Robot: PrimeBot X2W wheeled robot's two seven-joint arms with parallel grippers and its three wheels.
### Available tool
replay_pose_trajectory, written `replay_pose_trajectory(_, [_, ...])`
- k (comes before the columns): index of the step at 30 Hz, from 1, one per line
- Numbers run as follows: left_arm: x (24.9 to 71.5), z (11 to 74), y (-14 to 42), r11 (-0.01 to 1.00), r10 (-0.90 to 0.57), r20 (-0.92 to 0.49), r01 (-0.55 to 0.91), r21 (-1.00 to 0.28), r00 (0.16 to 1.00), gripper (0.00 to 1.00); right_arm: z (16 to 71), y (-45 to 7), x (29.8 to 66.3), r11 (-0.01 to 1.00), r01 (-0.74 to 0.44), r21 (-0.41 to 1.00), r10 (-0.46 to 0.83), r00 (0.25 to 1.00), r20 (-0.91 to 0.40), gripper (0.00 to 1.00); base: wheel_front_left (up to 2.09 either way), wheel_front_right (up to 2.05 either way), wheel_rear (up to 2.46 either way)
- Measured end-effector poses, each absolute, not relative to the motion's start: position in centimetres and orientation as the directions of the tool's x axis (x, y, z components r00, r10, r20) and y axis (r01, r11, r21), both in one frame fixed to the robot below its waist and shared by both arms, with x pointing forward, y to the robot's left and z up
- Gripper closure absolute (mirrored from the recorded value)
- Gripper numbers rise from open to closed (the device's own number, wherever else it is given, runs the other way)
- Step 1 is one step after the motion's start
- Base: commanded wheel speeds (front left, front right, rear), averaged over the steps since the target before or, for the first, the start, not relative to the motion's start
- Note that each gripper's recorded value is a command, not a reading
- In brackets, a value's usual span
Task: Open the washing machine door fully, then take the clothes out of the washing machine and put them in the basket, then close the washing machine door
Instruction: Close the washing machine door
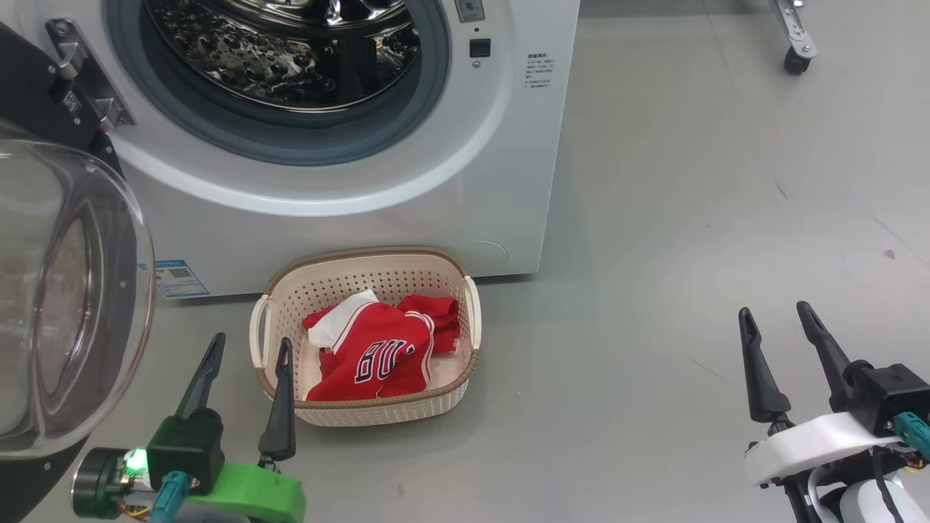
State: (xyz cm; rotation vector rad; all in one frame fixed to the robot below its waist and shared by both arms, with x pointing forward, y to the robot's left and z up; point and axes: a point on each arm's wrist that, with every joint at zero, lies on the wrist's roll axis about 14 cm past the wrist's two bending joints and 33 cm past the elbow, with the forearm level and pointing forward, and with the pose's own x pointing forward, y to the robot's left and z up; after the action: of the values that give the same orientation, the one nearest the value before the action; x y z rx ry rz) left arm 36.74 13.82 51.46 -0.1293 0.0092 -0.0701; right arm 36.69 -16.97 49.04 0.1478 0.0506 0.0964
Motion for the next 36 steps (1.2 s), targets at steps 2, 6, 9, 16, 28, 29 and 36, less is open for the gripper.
replay_pose_trajectory(2, [36.6,51.5,14.0,0.990,-0.066,-0.001,0.065,-0.129,0.998,0.00,49.1,-16.8,36.8,0.984,-0.098,0.150,0.105,0.994,-0.042,0.00,0.00,0.00,0.00])
replay_pose_trajectory(6, [36.2,51.8,14.7,0.990,-0.039,0.012,0.040,-0.135,0.999,0.00,49.3,-16.0,37.2,0.981,-0.132,0.142,0.138,0.990,-0.035,0.00,0.00,0.00,0.00])
replay_pose_trajectory(9, [35.7,52.0,15.6,0.990,-0.009,0.021,0.012,-0.141,1.000,0.00,49.6,-15.3,37.8,0.977,-0.163,0.136,0.168,0.986,-0.026,0.00,0.00,0.00,0.00])
replay_pose_trajectory(16, [34.4,52.3,18.4,0.987,0.089,0.041,-0.083,-0.138,0.995,0.00,49.1,-12.1,38.9,0.954,-0.269,0.136,0.276,0.960,-0.042,0.00,0.00,0.00,0.00])
replay_pose_trajectory(28, [30.2,52.1,23.4,0.952,0.276,0.039,-0.268,-0.145,0.960,0.00,49.0,-5.2,39.7,0.873,-0.462,0.156,0.474,0.879,-0.044,0.00,0.00,0.00,0.00])
replay_pose_trajectory(29, [29.9,52.2,23.7,0.949,0.289,0.041,-0.281,-0.145,0.956,0.00,49.0,-4.6,39.8,0.866,-0.475,0.157,0.487,0.873,-0.042,0.00,0.00,0.00,0.00])
replay_pose_trajectory(36, [27.5,52.4,25.7,0.921,0.372,0.044,-0.363,-0.140,0.927,0.00,49.3,-1.1,39.9,0.816,-0.553,0.169,0.565,0.824,-0.033,0.00,0.00,0.00,0.00])
